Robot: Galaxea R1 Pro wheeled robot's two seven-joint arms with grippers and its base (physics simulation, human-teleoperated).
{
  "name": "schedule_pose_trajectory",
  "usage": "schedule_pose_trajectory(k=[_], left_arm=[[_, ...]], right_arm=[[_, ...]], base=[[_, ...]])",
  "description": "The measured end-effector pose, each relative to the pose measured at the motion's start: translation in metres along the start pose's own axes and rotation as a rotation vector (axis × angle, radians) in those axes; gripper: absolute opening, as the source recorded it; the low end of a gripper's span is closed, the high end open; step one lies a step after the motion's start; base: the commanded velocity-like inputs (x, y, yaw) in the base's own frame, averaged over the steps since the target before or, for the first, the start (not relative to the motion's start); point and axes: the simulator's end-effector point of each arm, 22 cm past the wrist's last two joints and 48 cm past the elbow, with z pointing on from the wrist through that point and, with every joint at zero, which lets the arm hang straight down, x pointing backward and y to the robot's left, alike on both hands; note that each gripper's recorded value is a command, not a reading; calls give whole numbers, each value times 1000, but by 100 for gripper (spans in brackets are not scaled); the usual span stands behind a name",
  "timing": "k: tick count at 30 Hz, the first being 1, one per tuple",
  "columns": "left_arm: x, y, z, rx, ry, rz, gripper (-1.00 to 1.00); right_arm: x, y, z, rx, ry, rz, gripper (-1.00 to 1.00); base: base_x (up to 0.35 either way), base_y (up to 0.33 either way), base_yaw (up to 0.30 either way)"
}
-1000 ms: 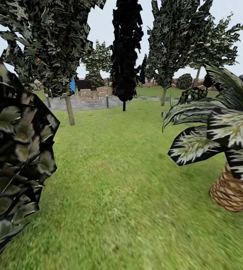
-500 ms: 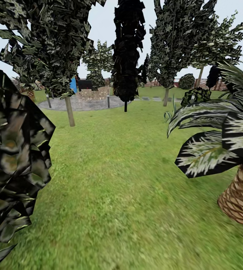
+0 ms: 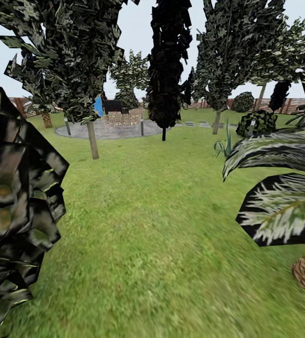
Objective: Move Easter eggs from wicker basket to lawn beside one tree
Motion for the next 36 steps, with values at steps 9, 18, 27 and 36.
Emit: schedule_pose_trajectory(k=[9, 18, 27, 36], left_arm=[[0, 0, 0, 0, 0, 1, 100], [0, 0, 0, 0, 0, 2, 100], [0, 0, 0, 0, -1, 2, 100], [0, 0, 0, 0, 0, 1, 100]], right_arm=[[0, 0, 0, 0, 0, -4, 100], [0, 0, 0, 0, -1, -6, 100], [0, 0, 0, 0, -1, -7, 100], [0, 0, 0, 0, -1, -7, 100]], base=[[333, 0, 164], [332, 0, 5], [331, 0, 0], [331, 0, 0]])
